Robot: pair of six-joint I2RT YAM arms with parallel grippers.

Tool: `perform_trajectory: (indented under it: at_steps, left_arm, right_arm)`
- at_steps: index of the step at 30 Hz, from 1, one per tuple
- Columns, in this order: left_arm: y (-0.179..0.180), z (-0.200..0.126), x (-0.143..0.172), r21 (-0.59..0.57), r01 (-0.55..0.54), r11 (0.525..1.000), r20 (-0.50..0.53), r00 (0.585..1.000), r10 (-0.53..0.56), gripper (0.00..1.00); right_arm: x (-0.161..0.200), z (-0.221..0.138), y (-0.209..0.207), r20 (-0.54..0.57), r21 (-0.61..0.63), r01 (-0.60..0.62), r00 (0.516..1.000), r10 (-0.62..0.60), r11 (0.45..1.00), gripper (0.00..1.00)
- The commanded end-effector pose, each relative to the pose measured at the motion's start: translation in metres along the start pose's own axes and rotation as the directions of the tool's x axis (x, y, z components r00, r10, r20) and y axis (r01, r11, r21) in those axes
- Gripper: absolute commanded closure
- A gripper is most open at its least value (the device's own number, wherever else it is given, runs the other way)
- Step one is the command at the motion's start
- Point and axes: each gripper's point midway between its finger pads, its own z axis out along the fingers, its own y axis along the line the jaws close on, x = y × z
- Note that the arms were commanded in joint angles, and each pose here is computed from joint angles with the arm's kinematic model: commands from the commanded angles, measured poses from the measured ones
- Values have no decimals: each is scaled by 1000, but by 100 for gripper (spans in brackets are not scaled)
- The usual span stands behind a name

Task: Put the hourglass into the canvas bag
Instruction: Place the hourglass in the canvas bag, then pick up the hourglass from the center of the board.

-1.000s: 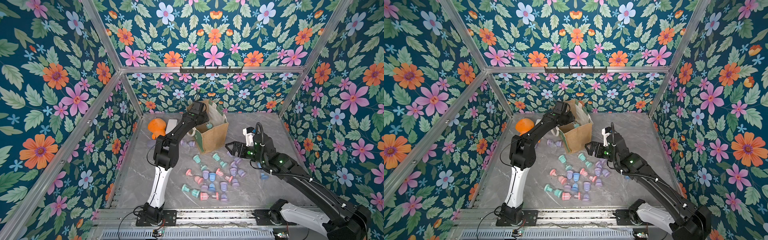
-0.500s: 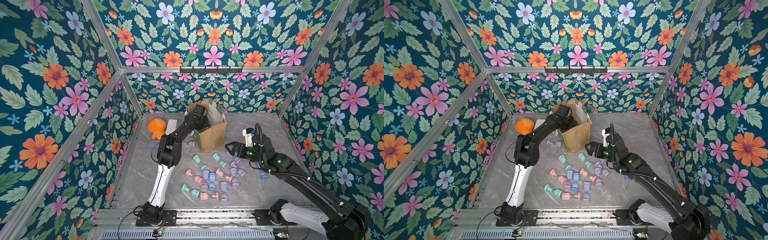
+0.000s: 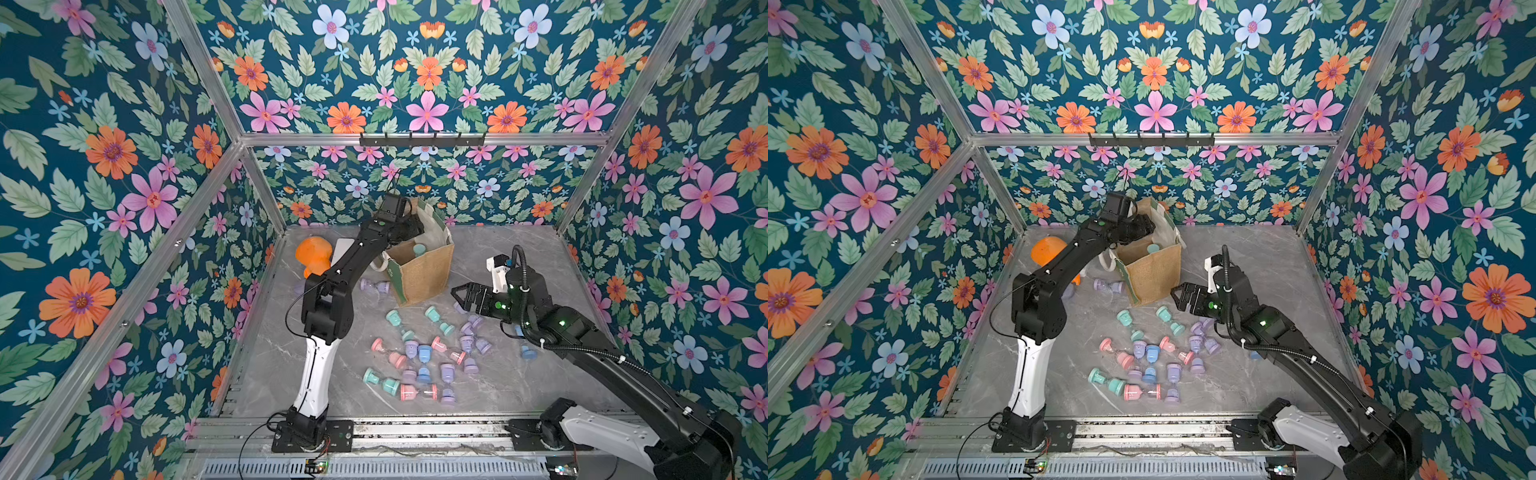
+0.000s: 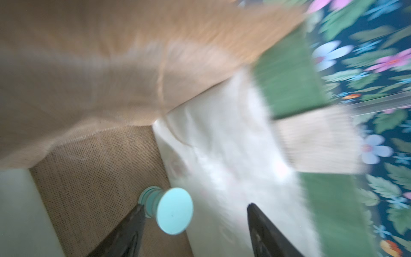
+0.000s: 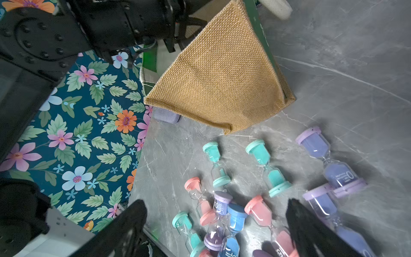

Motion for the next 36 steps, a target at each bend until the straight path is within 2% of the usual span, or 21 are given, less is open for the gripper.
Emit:
perform_trajectory:
  at_steps: [1, 6, 11, 15, 22, 25, 29, 33, 36]
  left_arm:
    - [-17, -29, -19, 29, -19, 999, 74, 997, 17, 26]
    - [-37, -81, -25, 73, -54, 996, 145, 989, 43, 25]
    - [-46, -135, -13, 60, -116, 991, 211, 972, 101, 27]
    - [-44, -177, 12, 11, -164, 986, 245, 957, 156, 27]
    - [-12, -235, 71, -146, -189, 971, 251, 942, 222, 27]
    - [3, -246, 97, -171, -171, 970, 235, 950, 208, 27]
    - [35, -243, 131, -224, -119, 967, 192, 968, 163, 27]
    - [68, -223, 163, -268, -62, 961, 146, 984, 104, 27]
    - [86, -201, 184, -334, -65, 941, 78, 992, 96, 27]
  right_arm:
    - [2, -3, 3, -21, -4, -8, 1000, 8, 1000, 1]
    - [1, -9, 13, -35, -30, -7, 999, 6, 1000, 1]
    - [5, -13, 22, -49, -39, -8, 999, 6, 999, 1]
    - [10, -16, 30, -63, -49, -10, 998, 6, 999, 1]
    - [21, -23, 52, -56, -41, 28, 998, -31, 999, 1]
    - [26, -24, 60, -42, -40, 41, 998, -42, 998, 1]
    - [31, -20, 68, -39, -55, 32, 999, -34, 998, 1]
    - [36, -13, 75, -60, -82, 2, 998, -7, 997, 1]
    - [35, -11, 82, -52, -105, -5, 999, 0, 994, 1]
